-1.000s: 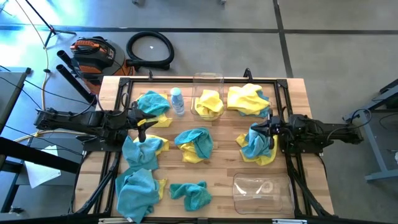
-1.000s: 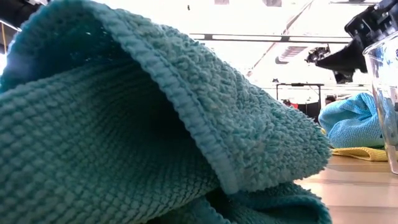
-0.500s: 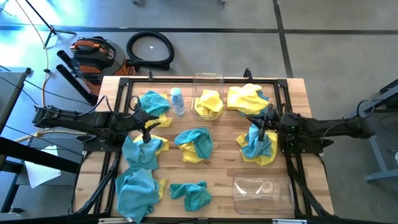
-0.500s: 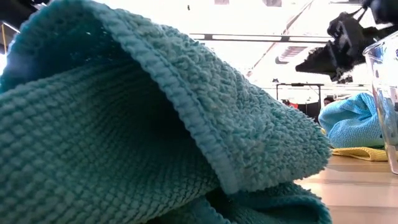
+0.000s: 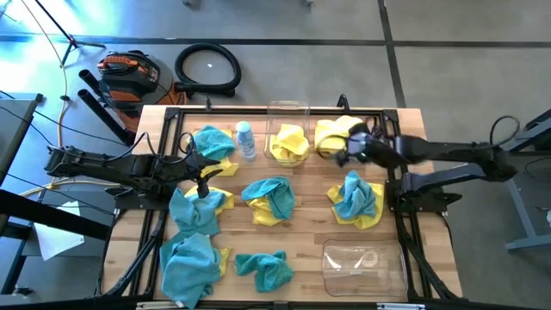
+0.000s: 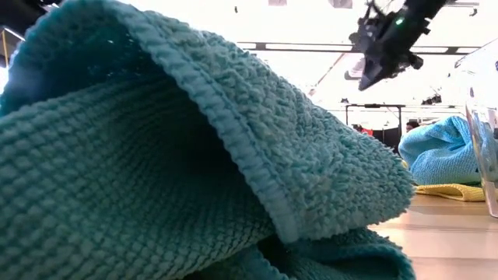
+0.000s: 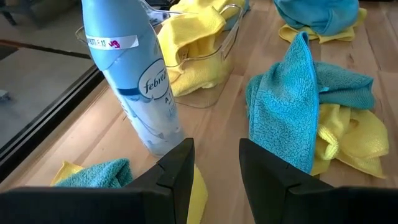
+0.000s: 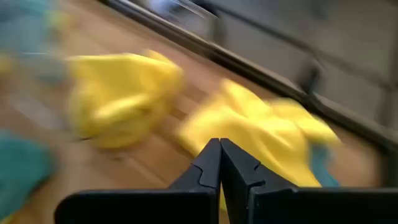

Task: Sort microfiber towel by color & place in baskets
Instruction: Put the yellow towel into the top transparent bin, then put the blue towel into the bottom transparent bin

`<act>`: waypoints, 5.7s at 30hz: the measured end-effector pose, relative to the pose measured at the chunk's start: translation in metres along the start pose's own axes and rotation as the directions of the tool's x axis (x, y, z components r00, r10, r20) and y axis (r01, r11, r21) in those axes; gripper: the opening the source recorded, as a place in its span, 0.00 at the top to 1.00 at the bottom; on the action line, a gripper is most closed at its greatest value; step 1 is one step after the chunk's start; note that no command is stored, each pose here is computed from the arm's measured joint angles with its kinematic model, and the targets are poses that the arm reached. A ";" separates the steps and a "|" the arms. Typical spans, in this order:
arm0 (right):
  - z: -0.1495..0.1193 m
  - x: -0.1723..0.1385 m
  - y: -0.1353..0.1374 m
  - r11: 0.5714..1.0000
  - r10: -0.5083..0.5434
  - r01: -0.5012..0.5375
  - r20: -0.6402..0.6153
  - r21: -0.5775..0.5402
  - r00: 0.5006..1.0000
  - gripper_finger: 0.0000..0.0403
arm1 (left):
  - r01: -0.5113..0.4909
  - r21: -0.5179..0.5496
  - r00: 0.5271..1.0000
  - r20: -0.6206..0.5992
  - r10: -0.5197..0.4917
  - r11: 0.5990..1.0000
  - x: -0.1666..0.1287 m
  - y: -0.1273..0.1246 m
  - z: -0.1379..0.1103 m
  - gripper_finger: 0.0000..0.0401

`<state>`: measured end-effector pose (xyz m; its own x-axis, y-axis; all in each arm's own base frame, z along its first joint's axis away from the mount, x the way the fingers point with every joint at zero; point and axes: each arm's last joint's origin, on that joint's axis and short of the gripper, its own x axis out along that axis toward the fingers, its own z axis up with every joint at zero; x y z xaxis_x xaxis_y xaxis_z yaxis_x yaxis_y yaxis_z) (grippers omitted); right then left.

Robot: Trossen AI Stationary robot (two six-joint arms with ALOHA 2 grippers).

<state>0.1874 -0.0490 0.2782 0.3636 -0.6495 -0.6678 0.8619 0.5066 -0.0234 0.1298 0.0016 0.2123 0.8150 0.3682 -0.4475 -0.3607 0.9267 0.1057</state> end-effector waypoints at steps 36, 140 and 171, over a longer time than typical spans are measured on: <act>-0.001 0.159 -0.026 0.975 -0.174 0.220 -0.561 0.014 0.809 0.43 | 0.038 -0.002 0.999 -0.009 -0.038 0.999 0.000 -0.001 -0.001 0.71; 0.089 0.227 0.136 0.642 0.194 -0.518 -0.534 -0.565 0.823 0.89 | -0.012 -0.006 0.999 -0.041 0.012 1.000 0.006 -0.001 -0.016 0.71; 0.138 0.138 0.091 0.742 0.328 -0.521 -0.450 -0.422 0.831 0.94 | -0.008 -0.061 1.000 -0.022 0.006 0.998 0.006 -0.001 -0.014 0.71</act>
<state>0.3646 -0.1704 0.2864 0.4254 -0.1185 -0.8972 0.3009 0.9535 0.0167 0.1290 0.0017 0.1967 0.8025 0.3723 -0.4663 -0.3940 0.9175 0.0544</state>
